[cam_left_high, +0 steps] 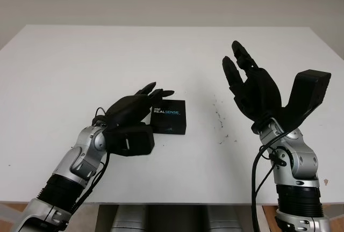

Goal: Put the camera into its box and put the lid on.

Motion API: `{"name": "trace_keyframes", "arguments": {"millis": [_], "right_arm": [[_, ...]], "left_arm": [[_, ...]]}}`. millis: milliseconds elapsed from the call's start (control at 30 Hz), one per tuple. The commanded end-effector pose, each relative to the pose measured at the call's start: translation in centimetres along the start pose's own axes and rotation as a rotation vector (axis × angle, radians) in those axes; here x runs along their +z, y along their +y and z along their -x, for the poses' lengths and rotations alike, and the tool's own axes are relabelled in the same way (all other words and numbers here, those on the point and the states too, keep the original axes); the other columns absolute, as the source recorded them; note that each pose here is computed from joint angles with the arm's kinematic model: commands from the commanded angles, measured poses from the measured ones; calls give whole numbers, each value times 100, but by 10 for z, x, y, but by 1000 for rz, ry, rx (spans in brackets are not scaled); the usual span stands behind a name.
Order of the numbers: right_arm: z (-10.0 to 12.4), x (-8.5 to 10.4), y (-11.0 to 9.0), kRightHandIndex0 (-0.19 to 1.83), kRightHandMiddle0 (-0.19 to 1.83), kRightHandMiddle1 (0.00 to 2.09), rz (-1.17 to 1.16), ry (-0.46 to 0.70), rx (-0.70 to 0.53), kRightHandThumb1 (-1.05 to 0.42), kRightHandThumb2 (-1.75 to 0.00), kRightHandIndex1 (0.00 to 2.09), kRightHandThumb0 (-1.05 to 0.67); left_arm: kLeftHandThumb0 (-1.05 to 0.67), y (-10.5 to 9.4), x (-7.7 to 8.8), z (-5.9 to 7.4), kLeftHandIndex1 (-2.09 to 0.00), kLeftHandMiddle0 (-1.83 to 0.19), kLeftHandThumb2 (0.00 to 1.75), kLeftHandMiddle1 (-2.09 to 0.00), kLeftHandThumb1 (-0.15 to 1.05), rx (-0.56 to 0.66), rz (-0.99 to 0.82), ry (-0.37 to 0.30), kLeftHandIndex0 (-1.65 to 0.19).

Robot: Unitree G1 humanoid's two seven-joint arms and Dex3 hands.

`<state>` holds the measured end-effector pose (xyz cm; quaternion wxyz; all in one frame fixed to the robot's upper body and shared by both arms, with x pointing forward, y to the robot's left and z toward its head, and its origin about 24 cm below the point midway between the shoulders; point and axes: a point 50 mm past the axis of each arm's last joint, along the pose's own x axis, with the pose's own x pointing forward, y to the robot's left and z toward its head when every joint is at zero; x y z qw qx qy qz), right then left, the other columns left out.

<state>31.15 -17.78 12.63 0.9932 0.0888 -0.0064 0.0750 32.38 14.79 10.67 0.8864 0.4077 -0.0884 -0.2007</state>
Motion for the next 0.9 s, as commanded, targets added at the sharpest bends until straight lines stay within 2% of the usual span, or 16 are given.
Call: {"name": "trace_keyframes", "arguments": {"millis": [0, 133, 267, 400, 500, 633, 733, 867], "right_arm": [[0, 4, 2, -15, -3, 8, 2, -17, 6, -105, -33, 7, -51], [0, 4, 3, -16, -5, 7, 13, -16, 16, -105, -35, 6, -50], [1, 3, 5, -15, -4, 7, 14, -18, 7, -105, -36, 6, -49], [1, 1, 8, -16, -7, 6, 45, -24, -3, -105, -39, 5, -47], [0, -2, 9, -19, -12, 3, 59, -32, -2, -105, -47, 2, -52], [0, -9, 11, -19, -19, 0, 64, -53, 6, -105, -59, 0, -61], [0, -11, 13, -19, -19, 0, 92, -69, 15, -105, -65, 0, -64], [0, -13, 15, -19, -19, 0, 107, -78, 19, -105, -69, 0, -64]], "left_arm": [[-64, 10, 3, 3, -8, 0, 40, -9, 105, 80, 119, -19, -4], [-64, 25, 6, 6, -8, -8, 40, -9, 105, 175, 330, -68, -8], [-67, 35, 5, 8, -1, 4, 48, -2, 105, 243, 417, -75, 7], [-69, 38, 0, 10, 0, 18, 54, 0, 105, 285, 523, -62, 18], [-74, 39, -6, 12, 0, 19, 59, 0, 105, 318, 607, -50, 19], [-77, 38, -13, 15, 0, 19, 56, 0, 105, 369, 737, -41, 19], [-75, 38, -17, 18, 0, 19, 60, 0, 105, 392, 774, -43, 19], [-77, 34, -22, 24, 0, 19, 60, 0, 105, 442, 783, -1, 19]]}}
